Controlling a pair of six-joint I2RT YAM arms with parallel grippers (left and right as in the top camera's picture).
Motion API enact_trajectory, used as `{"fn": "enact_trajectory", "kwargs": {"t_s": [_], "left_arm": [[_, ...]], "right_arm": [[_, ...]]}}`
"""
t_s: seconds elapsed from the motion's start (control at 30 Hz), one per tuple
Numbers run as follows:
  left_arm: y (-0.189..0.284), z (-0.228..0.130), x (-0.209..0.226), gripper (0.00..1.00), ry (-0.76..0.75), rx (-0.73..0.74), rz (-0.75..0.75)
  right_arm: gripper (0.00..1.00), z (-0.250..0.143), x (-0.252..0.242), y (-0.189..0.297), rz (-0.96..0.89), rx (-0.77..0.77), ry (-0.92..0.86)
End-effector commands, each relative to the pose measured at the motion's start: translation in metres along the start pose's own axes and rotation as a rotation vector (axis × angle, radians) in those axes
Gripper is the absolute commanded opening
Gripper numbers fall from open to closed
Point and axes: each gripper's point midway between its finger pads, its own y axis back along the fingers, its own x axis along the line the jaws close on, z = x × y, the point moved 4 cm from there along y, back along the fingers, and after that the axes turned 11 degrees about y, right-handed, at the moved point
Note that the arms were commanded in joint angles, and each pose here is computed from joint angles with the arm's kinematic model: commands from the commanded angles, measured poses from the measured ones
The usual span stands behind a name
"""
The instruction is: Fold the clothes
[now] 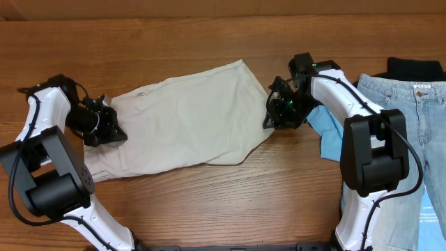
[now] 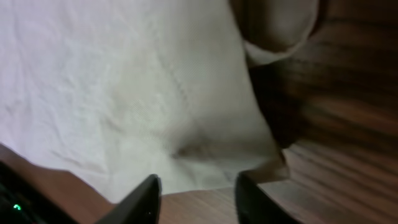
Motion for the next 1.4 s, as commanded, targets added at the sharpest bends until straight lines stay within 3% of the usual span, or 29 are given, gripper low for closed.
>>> {"fn": "enact_trajectory", "kwargs": {"t_s": [0.0, 0.3, 0.5, 0.73, 0.83, 0.9, 0.93, 1.17, 1.37], "left_arm": [[-0.012, 0.001, 0.020, 0.04, 0.079, -0.009, 0.106], [-0.013, 0.009, 0.018, 0.04, 0.064, -0.047, 0.100], [-0.012, 0.012, 0.018, 0.05, 0.059, -0.060, 0.098], [-0.013, 0.011, 0.017, 0.06, 0.059, -0.060, 0.098], [-0.012, 0.012, 0.017, 0.06, 0.058, -0.061, 0.098], [-0.012, 0.013, 0.017, 0.07, 0.057, -0.065, 0.098], [-0.012, 0.013, 0.017, 0.07, 0.056, -0.068, 0.097], [-0.012, 0.016, 0.017, 0.07, 0.050, -0.083, 0.095], [-0.012, 0.017, 0.017, 0.08, 0.048, -0.087, 0.094]], "right_arm": [[0.73, -0.002, 0.009, 0.005, 0.044, 0.004, -0.009], [0.67, -0.043, 0.060, -0.004, 0.241, 0.212, -0.180], [0.62, -0.041, 0.087, -0.050, 0.158, 0.225, -0.373], [0.63, -0.050, 0.074, -0.075, -0.054, 0.209, -0.509], [0.50, -0.047, 0.074, -0.076, -0.049, 0.192, -0.500], [0.28, -0.046, 0.074, -0.076, -0.048, 0.191, -0.499], [0.23, -0.046, 0.073, -0.075, -0.053, 0.188, -0.497], [0.04, -0.040, 0.072, -0.068, -0.022, 0.159, -0.418], [0.04, -0.042, 0.071, -0.040, -0.122, 0.092, -0.336]]}}
